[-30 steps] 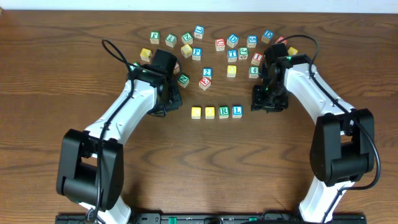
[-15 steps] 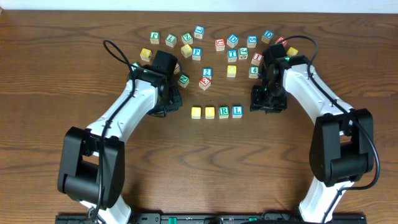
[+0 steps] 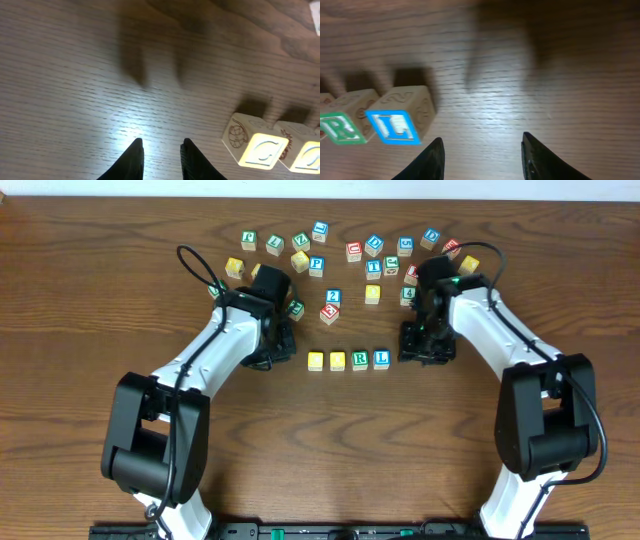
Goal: Spell out CORL
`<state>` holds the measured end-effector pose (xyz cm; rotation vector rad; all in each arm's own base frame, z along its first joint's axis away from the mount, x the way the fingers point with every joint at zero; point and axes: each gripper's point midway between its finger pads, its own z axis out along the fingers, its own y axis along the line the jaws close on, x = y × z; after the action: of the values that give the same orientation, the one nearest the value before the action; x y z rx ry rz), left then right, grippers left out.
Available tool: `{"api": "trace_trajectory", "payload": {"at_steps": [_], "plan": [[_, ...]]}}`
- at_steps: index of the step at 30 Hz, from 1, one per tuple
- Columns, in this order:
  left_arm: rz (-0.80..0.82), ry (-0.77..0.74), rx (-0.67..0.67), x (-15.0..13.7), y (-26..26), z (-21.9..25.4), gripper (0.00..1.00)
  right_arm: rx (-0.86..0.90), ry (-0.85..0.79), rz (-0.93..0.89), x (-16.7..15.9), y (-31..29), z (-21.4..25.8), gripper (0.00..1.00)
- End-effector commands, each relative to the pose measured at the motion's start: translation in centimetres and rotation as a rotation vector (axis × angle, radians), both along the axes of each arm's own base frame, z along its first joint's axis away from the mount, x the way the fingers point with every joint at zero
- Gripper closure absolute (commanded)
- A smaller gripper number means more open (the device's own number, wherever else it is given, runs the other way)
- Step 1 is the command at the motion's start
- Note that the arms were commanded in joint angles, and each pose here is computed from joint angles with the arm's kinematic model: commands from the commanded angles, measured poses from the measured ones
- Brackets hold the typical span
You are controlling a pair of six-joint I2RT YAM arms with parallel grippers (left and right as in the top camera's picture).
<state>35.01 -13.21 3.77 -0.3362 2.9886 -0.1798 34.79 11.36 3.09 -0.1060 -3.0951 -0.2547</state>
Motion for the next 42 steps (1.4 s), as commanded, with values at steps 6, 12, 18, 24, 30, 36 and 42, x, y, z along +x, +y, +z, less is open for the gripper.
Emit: {"api": "trace_trajectory", "payload": {"at_steps": [6, 12, 18, 24, 30, 36, 42], "plan": [[-0.023, 0.014, 0.005, -0.6, -0.9, -0.7, 0.75, 0.004, 0.005, 0.009, -0.4, 1.4, -0.4, 0.55], [-0.039, 0.005, 0.002, -0.6, -1.5, -0.7, 0.75, 0.006, -0.003, 0.016, -0.3, 1.7, -0.4, 0.55], [-0.053, -0.004, -0.001, -0.6, -2.0, -0.7, 0.75, -0.01, -0.012, 0.015, -0.1, 1.5, -0.5, 0.56], [-0.053, -0.02, -0.007, -0.2, -2.2, -0.6, 0.75, -0.042, -0.021, -0.013, 0.2, 0.9, -0.5, 0.57], [-0.053, -0.037, -0.014, 0.1, -2.3, -0.8, 0.75, -0.051, -0.026, -0.025, 0.4, 0.5, -0.6, 0.57], [-0.053, -0.033, -0.012, -0.2, -2.2, -1.4, 0.75, -0.042, -0.054, -0.037, 1.0, 0.7, -0.7, 0.57], [-0.053, -0.024, -0.009, -0.7, -2.0, -2.1, 0.75, -0.041, -0.056, -0.046, 1.0, 0.7, -1.1, 0.58]]}}
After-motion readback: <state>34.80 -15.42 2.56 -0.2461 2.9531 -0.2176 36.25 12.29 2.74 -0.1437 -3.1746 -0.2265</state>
